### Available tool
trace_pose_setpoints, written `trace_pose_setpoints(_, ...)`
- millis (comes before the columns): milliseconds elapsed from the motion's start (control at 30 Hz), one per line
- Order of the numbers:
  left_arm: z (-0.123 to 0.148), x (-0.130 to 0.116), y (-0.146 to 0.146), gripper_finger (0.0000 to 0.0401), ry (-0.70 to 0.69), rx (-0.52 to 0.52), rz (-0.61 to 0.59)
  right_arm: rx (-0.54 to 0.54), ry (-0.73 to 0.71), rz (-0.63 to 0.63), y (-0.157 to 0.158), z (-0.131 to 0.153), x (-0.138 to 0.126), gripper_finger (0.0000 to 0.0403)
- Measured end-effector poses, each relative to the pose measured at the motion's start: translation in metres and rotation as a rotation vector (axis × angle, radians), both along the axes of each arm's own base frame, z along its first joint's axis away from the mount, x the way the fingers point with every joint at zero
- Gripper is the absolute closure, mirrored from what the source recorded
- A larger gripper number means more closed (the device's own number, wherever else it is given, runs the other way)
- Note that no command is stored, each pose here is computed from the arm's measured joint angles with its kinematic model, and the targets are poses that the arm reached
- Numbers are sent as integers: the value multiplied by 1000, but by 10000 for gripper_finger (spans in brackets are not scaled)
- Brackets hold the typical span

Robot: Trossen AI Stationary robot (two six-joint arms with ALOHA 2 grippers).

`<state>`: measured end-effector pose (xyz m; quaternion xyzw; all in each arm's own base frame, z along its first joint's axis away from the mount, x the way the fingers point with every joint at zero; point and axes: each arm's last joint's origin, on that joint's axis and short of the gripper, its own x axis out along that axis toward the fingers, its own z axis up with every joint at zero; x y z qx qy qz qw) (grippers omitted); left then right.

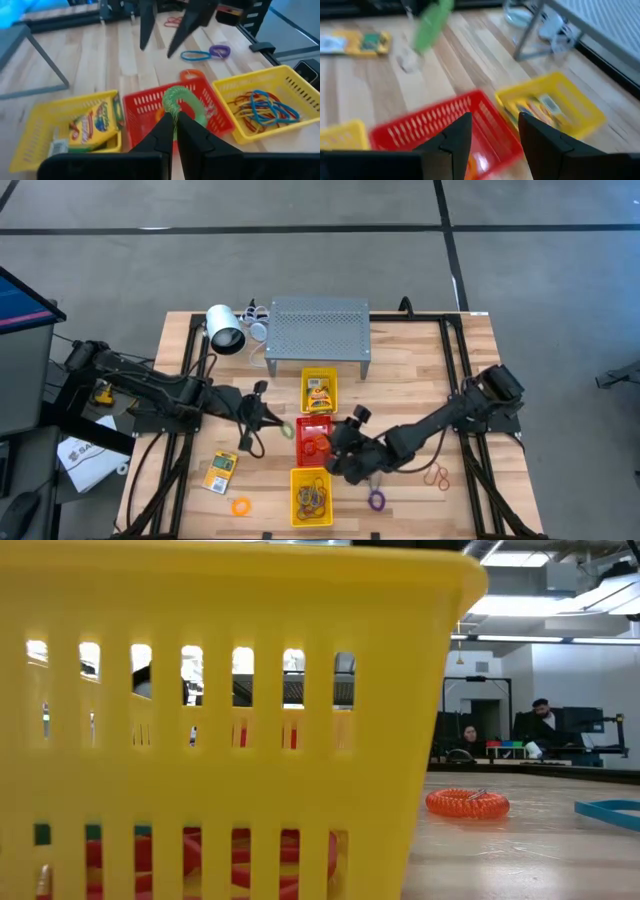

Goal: Pick & Place Office Desk Supplies
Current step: Put the green spring rubber band into the red bin

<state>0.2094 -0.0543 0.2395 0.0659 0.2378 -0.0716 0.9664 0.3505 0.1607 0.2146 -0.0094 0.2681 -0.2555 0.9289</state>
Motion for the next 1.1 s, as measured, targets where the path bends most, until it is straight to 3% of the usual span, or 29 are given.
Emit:
trace_pose_setpoints(333,5,1,1,393,-59,89,-37,53,-59,152,-20,16,22,246)
trace_pose_setpoints(500,5,2,1,393,-65,114,-28,-26,-30,268,-23,36,15,246)
trace_pose_setpoints(667,7,2,1,392,-86,125,-32,-2,-70,352,-39,60,-8,246)
trace_pose_setpoints(800,8,3,1,393,-104,128,-30,77,-256,326,-64,60,-46,246)
trace_pose_setpoints(933,11,4,1,392,-137,140,-25,159,-513,406,-82,45,-84,246)
trace_pose_setpoints(1100,15,6,2,393,-186,179,1,196,-726,355,-102,18,-104,246)
